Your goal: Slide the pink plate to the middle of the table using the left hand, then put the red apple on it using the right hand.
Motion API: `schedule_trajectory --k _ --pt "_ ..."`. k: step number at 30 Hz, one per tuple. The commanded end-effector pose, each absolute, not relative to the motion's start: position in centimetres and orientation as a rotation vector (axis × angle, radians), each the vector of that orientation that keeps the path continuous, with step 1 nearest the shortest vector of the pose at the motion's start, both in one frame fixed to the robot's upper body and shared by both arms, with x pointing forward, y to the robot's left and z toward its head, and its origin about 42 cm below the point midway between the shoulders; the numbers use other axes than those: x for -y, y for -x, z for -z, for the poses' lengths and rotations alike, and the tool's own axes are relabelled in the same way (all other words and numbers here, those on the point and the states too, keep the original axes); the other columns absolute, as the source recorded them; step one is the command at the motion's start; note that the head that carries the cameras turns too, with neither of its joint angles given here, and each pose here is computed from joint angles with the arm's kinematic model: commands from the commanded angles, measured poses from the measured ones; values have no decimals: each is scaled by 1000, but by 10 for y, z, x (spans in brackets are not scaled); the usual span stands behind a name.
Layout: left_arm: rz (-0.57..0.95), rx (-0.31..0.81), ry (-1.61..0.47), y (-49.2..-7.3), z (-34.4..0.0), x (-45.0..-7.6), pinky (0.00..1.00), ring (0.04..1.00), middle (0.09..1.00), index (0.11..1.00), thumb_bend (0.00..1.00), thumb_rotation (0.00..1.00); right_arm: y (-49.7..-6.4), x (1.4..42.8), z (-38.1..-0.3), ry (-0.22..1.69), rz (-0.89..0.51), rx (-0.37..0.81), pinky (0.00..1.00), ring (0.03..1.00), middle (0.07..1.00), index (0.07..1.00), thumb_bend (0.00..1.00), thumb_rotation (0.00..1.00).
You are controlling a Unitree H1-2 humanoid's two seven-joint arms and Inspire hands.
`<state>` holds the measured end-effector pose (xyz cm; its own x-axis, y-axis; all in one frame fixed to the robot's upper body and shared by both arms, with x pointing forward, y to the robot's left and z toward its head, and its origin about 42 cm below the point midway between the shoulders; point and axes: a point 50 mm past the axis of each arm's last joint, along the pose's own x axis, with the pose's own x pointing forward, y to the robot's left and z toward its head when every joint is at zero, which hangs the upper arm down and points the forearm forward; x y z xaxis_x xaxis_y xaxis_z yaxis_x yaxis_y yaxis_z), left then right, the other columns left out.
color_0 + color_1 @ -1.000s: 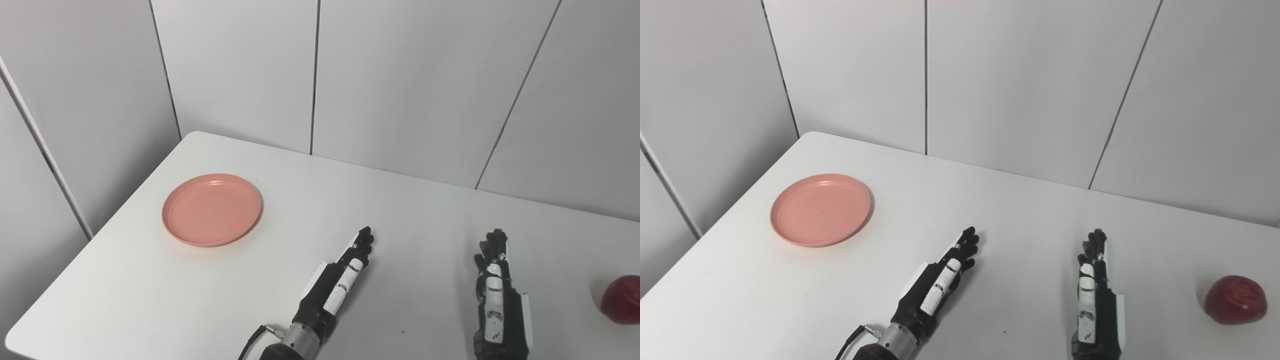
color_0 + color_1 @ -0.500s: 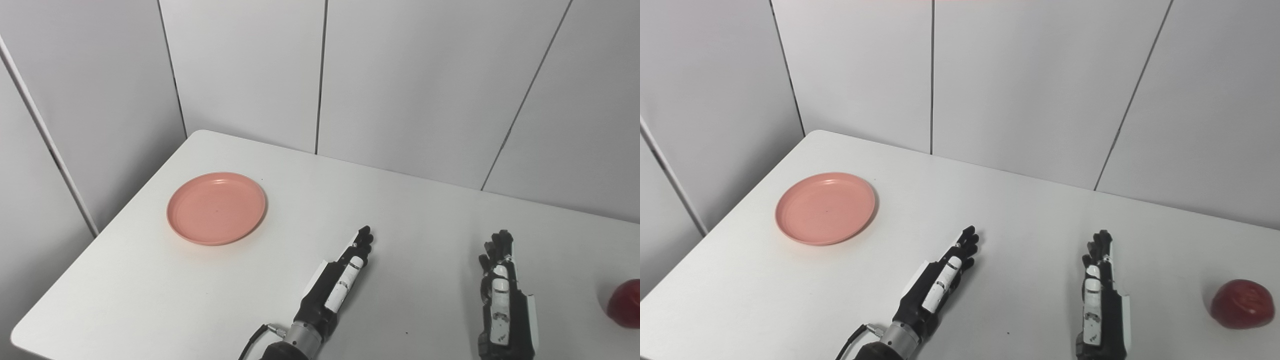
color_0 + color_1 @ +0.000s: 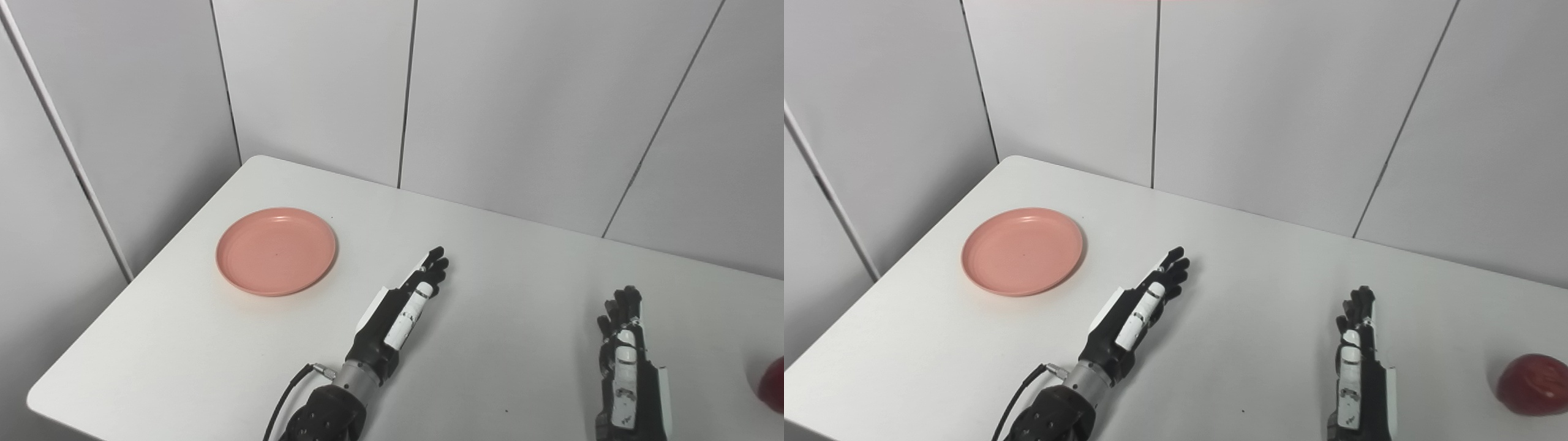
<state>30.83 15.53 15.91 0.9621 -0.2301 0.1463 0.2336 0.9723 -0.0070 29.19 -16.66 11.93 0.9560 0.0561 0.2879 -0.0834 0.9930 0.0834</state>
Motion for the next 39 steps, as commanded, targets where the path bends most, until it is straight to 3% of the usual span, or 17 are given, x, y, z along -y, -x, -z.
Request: schedule_trajectory --k 1,10,14,22,39 --pt "241 252 41 -319 -189 -158 946 953 964 946 404 1000 -276 185 -86 -60 -49 186 1000 1000 1000 1000 170 1000" --pt "188 303 33 -331 -228 -181 988 961 972 950 416 1000 -277 187 -86 -56 -56 187 1000 1000 1000 1000 143 1000" --pt "158 326 24 -336 -243 -191 972 951 957 935 375 1000 -277 189 -87 -56 -59 183 1000 1000 1000 1000 138 1000" --pt "83 348 -11 -351 -267 -219 957 932 936 908 406 1000 -278 193 -88 -57 -56 177 1000 1000 1000 1000 149 1000" --pt "-39 374 -38 -384 -283 -278 915 917 916 884 368 1000 -279 196 -87 -77 -71 189 1000 1000 1000 1000 151 1000"
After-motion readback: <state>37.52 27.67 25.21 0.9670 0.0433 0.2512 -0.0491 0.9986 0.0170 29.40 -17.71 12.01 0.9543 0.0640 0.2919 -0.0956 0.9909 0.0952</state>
